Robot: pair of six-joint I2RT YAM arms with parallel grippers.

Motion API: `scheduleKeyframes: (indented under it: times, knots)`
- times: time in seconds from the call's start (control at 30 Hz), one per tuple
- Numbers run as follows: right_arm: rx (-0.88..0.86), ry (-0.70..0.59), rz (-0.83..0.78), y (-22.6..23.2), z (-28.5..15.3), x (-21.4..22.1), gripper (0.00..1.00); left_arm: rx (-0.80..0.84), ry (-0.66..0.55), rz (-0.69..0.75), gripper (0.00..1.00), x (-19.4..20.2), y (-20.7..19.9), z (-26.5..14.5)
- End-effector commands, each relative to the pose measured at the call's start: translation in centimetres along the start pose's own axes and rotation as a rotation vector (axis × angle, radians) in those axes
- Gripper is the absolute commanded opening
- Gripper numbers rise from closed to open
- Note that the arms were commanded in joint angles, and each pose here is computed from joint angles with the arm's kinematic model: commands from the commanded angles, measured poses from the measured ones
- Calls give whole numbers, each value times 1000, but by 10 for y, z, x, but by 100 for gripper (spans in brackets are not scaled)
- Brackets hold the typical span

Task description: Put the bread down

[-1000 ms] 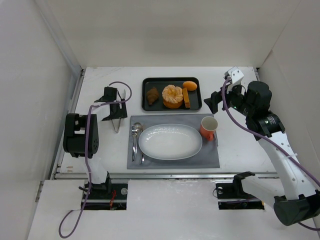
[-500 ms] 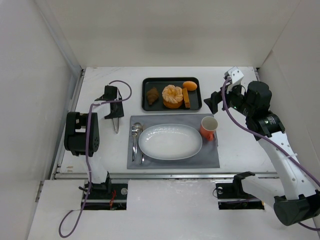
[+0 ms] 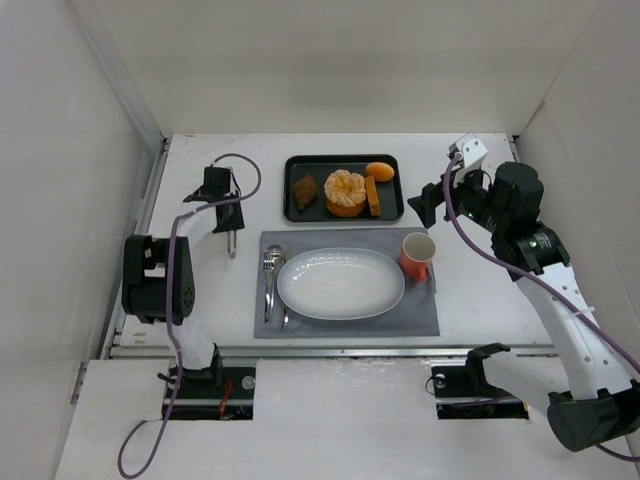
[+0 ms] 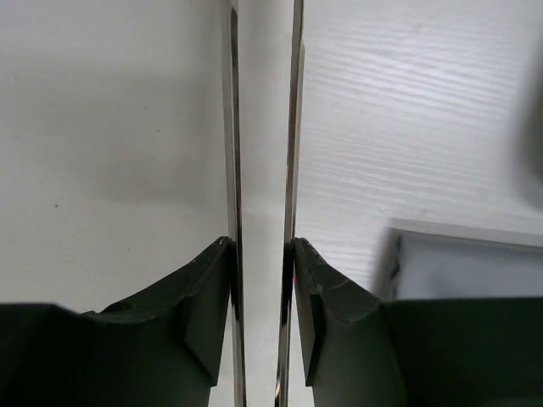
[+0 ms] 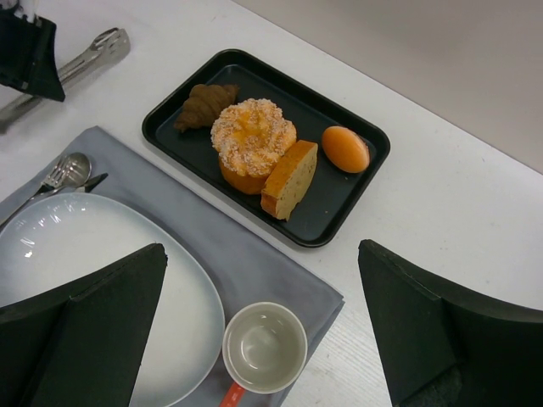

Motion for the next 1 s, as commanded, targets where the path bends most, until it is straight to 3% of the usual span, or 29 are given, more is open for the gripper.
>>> scheduleKeyframes:
  times: [0.0, 0.3, 0.53, 0.97]
  knots:
    - [-19, -48, -31, 4, -4, -11, 100, 59, -198, -42, 29, -46, -3, -54]
    - [-20, -57, -34, 5, -6, -12, 100, 161, -387, 8, 29, -81, -37, -140]
    - [-21, -65, -37, 6, -9, -14, 100, 251, -445, 56, 30, -95, -62, -185]
    - [-22, -83, -44, 7, -11, -18, 100, 247, -378, 165, 45, -104, -115, -179]
Point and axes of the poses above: each gripper's point midway between its finger pads, its own z axis out along the fingers, its own y axis along the line the jaws close on, x = y × z, the point moved 4 cm from there along -z, back along the fingers, and after that the axes turned 15 degrees about z, right-handed, at the moved point
